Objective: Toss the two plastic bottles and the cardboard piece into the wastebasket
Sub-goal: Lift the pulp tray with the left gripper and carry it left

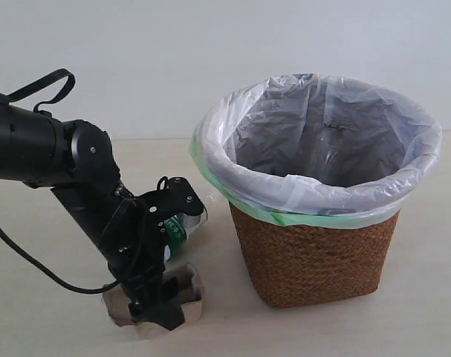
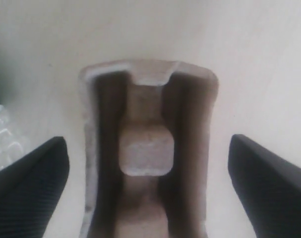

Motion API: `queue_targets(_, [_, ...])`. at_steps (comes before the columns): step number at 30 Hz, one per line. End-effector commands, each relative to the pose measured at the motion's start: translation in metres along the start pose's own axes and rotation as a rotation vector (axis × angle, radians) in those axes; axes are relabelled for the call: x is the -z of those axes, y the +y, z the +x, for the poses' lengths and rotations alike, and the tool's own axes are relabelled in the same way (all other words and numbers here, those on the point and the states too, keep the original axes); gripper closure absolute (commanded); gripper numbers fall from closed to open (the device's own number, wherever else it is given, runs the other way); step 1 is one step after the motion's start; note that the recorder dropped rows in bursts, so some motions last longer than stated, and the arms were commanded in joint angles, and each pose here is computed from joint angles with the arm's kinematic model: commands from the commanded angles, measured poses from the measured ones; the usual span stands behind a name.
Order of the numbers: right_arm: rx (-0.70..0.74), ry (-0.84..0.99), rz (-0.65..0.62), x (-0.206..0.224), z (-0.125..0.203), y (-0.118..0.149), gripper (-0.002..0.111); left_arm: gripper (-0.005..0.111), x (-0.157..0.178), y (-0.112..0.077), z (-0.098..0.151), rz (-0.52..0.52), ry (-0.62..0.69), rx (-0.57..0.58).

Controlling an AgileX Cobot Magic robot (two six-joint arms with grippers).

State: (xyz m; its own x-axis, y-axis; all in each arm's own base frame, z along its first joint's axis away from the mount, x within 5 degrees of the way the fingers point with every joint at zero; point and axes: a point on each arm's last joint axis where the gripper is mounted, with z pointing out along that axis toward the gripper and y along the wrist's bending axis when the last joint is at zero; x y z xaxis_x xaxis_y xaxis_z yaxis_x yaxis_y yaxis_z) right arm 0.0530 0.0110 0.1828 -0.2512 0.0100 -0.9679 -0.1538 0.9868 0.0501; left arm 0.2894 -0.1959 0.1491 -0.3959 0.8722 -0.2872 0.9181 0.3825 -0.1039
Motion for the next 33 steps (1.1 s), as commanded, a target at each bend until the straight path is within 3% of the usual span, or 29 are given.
queue_targets(1, [0.008,-0.012,0.007,0.0,-0.001,0.0,0.108,0.025,-0.007,-0.002,0.0,0.016,0.0,0.024])
queue_targets(10, [0.008,-0.012,0.007,0.0,-0.001,0.0,0.108,0.027,-0.023,0.001,0.004,0.034,0.032,0.023])
queue_targets(14, [0.008,-0.012,0.007,0.0,-0.001,0.0,0.108,0.06,-0.023,0.001,0.004,0.04,0.04,0.01])
queue_targets(25, [0.008,-0.012,0.007,0.0,-0.001,0.0,0.108,0.103,-0.006,-0.011,0.005,0.174,0.139,0.03])
queue_targets(33, [0.008,-0.012,0.007,0.0,-0.001,0.0,0.108,0.103,0.037,-0.014,0.013,0.052,0.233,0.136])
